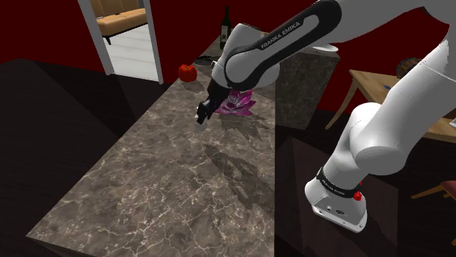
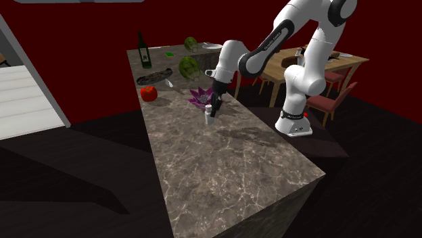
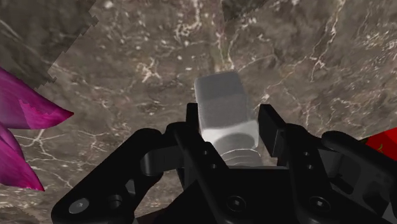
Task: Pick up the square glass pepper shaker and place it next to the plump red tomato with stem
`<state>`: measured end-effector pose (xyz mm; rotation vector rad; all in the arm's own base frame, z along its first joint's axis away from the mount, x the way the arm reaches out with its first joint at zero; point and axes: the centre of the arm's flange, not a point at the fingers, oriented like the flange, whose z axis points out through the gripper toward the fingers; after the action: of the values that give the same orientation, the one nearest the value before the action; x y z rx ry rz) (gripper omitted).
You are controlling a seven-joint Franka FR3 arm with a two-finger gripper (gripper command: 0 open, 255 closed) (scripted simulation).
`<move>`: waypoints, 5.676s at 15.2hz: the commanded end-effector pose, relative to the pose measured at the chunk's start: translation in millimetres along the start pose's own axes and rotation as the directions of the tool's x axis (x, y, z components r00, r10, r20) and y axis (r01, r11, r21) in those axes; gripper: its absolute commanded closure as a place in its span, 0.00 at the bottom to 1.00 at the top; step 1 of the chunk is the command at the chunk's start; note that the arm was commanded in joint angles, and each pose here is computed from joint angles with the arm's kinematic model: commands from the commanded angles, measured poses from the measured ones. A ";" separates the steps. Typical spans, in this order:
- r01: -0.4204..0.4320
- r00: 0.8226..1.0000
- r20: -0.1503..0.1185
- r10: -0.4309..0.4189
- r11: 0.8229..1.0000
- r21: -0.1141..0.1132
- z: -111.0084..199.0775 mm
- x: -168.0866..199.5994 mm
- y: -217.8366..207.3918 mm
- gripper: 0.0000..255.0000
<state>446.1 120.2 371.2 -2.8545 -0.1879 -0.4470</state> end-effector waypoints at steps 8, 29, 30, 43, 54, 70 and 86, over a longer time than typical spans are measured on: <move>0.000 1.000 0.000 0.000 1.000 0.000 -44.1 14.0 -10.6 1.00; 0.000 1.000 0.000 0.000 1.000 0.000 -106.6 94.1 45.9 1.00; 0.000 1.000 0.000 0.000 1.000 0.000 -106.3 102.4 56.1 1.00; 0.000 1.000 0.000 0.000 1.000 0.000 -102.4 210.1 189.7 1.00; 0.000 1.000 0.000 0.000 1.000 0.000 -76.1 253.4 259.5 1.00; 0.000 1.000 0.000 0.000 1.000 0.000 1.8 226.8 278.2 1.00; 0.000 1.000 0.000 0.000 1.000 0.000 42.6 212.8 287.9 1.00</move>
<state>706.4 -126.7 335.6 -2.8550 -0.1879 -0.4462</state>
